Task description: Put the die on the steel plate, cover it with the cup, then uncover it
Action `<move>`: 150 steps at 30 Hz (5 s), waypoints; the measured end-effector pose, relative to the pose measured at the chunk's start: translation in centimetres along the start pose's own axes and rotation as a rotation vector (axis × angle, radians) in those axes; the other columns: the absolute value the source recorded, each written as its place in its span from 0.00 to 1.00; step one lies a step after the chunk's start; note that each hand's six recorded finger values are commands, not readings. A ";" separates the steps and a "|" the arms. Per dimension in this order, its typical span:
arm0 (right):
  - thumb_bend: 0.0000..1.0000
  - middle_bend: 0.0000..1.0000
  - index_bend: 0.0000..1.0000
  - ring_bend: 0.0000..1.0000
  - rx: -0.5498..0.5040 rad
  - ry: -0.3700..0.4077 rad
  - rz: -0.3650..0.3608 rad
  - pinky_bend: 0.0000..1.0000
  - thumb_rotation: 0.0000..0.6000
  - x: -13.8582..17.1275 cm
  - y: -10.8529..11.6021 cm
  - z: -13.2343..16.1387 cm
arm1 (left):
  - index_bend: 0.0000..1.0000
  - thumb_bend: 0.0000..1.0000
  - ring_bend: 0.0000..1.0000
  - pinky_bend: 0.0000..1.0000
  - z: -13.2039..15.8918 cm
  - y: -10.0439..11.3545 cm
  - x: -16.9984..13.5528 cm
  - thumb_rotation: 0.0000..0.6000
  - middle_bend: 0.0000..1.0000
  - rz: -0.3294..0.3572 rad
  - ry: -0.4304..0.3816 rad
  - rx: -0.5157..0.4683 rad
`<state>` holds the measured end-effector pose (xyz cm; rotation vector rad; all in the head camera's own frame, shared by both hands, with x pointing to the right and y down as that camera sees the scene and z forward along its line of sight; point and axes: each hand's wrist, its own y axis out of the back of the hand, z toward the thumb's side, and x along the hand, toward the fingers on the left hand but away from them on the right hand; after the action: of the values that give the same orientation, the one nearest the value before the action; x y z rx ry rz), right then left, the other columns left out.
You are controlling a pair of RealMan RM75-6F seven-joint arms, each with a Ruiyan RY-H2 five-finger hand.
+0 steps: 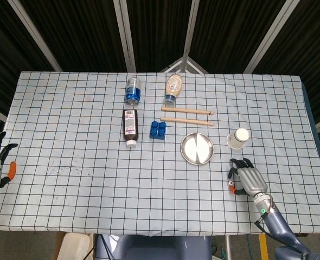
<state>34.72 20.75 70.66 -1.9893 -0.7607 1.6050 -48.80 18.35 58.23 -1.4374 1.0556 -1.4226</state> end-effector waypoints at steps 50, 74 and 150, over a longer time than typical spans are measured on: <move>0.39 0.18 0.59 0.13 0.006 0.016 -0.001 0.00 1.00 -0.2 -0.1 0.9 | 0.24 0.69 0.00 0.16 -0.1 0.0 0.0 1.00 0.00 0.001 0.001 0.004; 0.43 0.19 0.61 0.14 0.012 0.058 -0.066 0.00 1.00 0.9 2.2 2.3 | 0.24 0.69 0.00 0.16 -0.1 0.2 0.0 1.00 0.00 0.007 -0.002 -0.011; 0.15 0.12 0.12 0.08 0.112 0.121 0.008 0.00 1.00 -15.1 5.8 10.1 | 0.25 0.69 0.00 0.16 -1.9 1.2 0.0 1.00 0.00 0.042 0.069 -0.012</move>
<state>23.18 6.45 75.55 -1.9903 -0.6043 1.4822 -50.69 17.97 57.10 -1.3750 1.1327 -1.4466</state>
